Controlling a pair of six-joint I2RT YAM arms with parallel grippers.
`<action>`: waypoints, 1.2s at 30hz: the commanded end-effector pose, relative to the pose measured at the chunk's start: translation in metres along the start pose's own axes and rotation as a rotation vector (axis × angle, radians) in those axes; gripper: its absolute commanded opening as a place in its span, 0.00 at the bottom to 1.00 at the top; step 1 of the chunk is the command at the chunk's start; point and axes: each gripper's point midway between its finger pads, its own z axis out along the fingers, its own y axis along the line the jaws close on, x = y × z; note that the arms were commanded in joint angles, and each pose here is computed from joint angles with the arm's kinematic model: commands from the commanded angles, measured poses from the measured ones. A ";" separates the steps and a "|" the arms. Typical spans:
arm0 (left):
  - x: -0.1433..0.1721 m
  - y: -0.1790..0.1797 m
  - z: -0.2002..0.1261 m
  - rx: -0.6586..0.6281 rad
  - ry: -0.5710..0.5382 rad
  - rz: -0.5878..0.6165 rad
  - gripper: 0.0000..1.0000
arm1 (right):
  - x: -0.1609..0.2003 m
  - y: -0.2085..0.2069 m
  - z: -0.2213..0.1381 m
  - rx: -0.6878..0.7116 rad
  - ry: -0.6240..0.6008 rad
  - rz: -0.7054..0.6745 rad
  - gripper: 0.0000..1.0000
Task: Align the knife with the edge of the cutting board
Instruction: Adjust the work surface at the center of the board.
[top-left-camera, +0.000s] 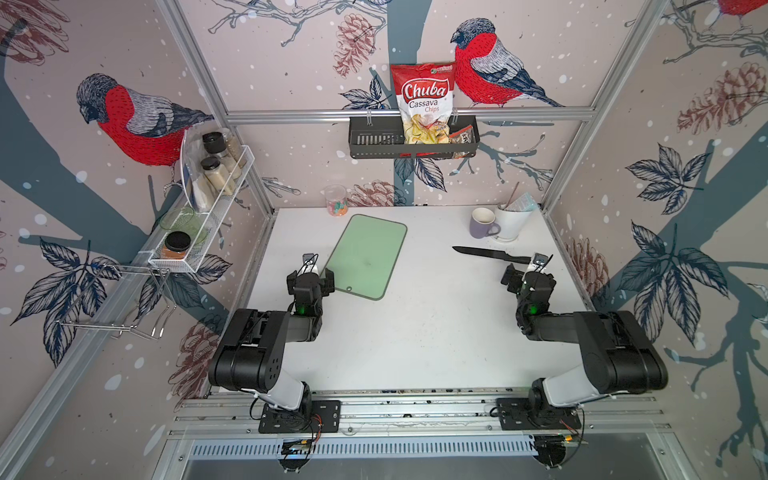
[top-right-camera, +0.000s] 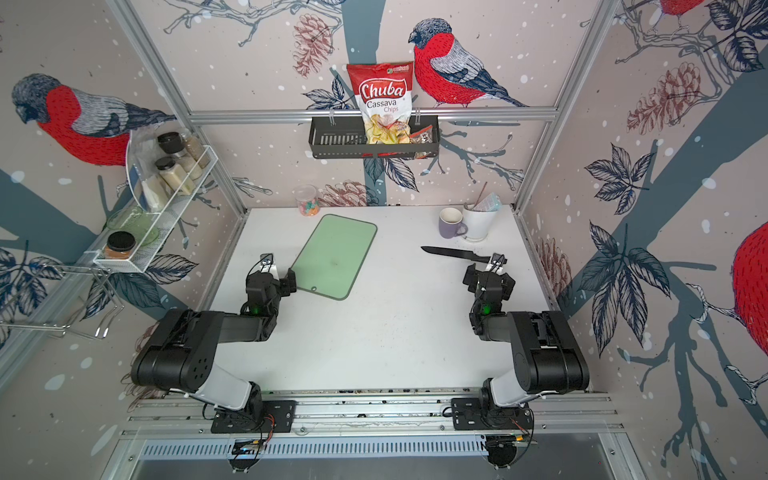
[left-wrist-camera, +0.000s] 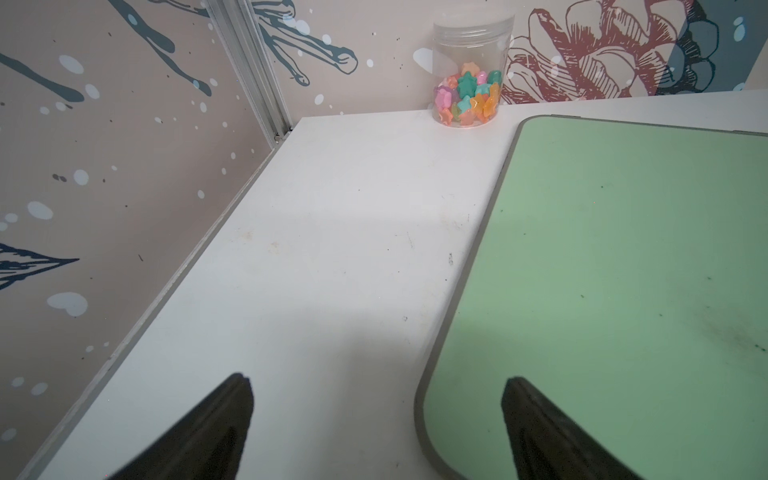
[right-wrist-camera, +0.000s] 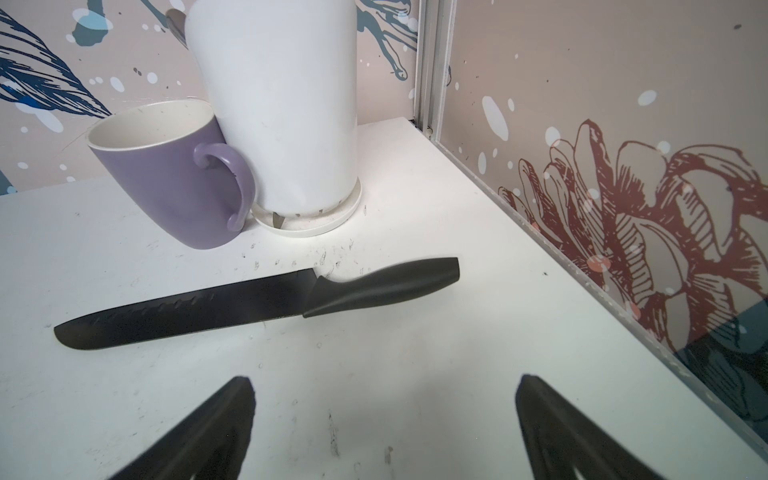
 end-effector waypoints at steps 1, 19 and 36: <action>-0.009 -0.003 -0.004 0.020 -0.043 0.007 0.95 | -0.004 0.000 0.000 -0.001 -0.012 0.008 0.99; -0.035 0.005 -0.039 0.057 0.071 -0.512 0.96 | -0.050 0.076 -0.020 -0.097 0.131 0.004 0.99; 0.034 -0.035 -0.029 0.165 0.478 -0.739 0.90 | -0.032 0.243 -0.051 -0.677 0.252 -0.130 0.99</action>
